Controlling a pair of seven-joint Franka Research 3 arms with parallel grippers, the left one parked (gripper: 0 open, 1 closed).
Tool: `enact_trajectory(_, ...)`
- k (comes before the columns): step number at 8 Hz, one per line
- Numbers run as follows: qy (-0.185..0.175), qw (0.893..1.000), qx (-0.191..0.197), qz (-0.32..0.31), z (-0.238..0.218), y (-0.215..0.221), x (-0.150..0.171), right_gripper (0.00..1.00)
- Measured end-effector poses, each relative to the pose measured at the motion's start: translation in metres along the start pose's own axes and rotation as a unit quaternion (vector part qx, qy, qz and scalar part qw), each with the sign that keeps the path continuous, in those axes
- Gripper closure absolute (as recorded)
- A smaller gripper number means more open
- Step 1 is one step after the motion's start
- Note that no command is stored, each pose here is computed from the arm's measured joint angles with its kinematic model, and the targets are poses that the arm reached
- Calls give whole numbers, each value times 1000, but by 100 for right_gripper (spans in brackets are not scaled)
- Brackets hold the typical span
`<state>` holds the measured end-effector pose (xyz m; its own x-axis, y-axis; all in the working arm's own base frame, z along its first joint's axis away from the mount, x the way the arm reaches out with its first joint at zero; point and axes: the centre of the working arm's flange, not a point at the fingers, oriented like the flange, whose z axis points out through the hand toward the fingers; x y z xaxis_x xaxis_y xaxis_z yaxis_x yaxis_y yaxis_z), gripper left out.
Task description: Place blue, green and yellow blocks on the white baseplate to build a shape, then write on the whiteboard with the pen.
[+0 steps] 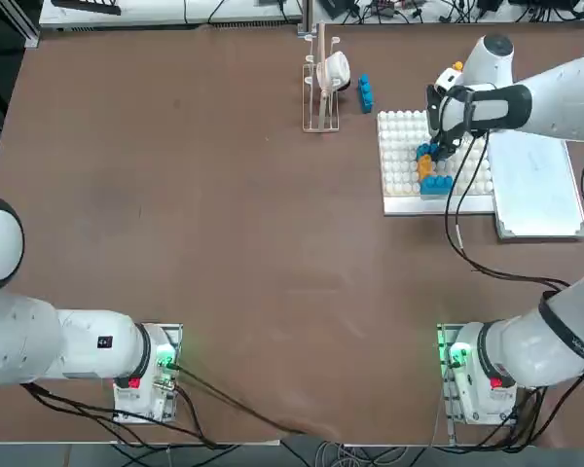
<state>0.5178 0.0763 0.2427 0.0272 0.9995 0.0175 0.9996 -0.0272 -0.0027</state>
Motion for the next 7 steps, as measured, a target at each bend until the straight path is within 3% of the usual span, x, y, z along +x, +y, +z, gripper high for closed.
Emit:
enact_trajectory(3,0,1000,0,1,0,0,0,60)
enact_trajectory(6,-4,1000,-1,8,22,3,-8,7)
enact_trajectory(7,-4,1000,-1,8,24,3,-8,0)
